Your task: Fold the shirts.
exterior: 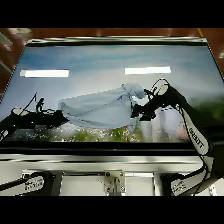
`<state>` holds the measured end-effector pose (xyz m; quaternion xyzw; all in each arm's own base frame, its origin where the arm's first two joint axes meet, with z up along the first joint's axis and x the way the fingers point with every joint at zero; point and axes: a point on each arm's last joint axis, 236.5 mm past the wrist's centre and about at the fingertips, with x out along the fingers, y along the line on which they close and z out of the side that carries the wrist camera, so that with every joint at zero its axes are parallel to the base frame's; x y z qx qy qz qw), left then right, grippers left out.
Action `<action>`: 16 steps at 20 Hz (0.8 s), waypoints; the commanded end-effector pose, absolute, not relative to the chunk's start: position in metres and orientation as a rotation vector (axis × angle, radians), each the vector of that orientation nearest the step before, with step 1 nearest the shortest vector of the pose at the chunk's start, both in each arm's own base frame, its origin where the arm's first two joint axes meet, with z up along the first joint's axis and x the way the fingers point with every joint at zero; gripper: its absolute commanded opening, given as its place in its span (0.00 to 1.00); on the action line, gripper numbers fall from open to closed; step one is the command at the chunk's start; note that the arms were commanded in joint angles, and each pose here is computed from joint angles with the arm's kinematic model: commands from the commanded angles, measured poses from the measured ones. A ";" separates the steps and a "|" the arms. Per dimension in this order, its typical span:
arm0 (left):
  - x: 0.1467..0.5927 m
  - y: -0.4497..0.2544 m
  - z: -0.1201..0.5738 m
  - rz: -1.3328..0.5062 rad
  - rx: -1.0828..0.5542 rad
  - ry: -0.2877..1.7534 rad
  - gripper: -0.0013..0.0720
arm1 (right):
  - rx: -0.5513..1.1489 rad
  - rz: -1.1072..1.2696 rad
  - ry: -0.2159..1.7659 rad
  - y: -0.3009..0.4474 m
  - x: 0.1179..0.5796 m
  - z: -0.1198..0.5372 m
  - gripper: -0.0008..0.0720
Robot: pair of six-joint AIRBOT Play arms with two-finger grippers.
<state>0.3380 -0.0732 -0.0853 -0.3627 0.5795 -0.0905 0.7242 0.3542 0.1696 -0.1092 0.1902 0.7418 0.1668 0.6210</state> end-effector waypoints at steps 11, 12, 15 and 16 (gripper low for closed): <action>0.371 -0.067 0.112 -0.365 -0.478 0.738 0.07 | 0.147 0.451 1.261 0.162 0.403 0.024 0.09; 0.369 -0.067 0.167 -0.386 -0.407 0.607 0.07 | 0.081 0.483 1.121 0.160 0.410 0.075 0.09; 0.319 -0.075 0.361 -0.414 -0.208 0.147 0.07 | -0.018 0.526 0.585 0.155 0.397 0.277 0.09; 0.290 -0.078 0.416 -0.412 -0.156 0.004 0.07 | -0.013 0.517 0.375 0.149 0.376 0.353 0.09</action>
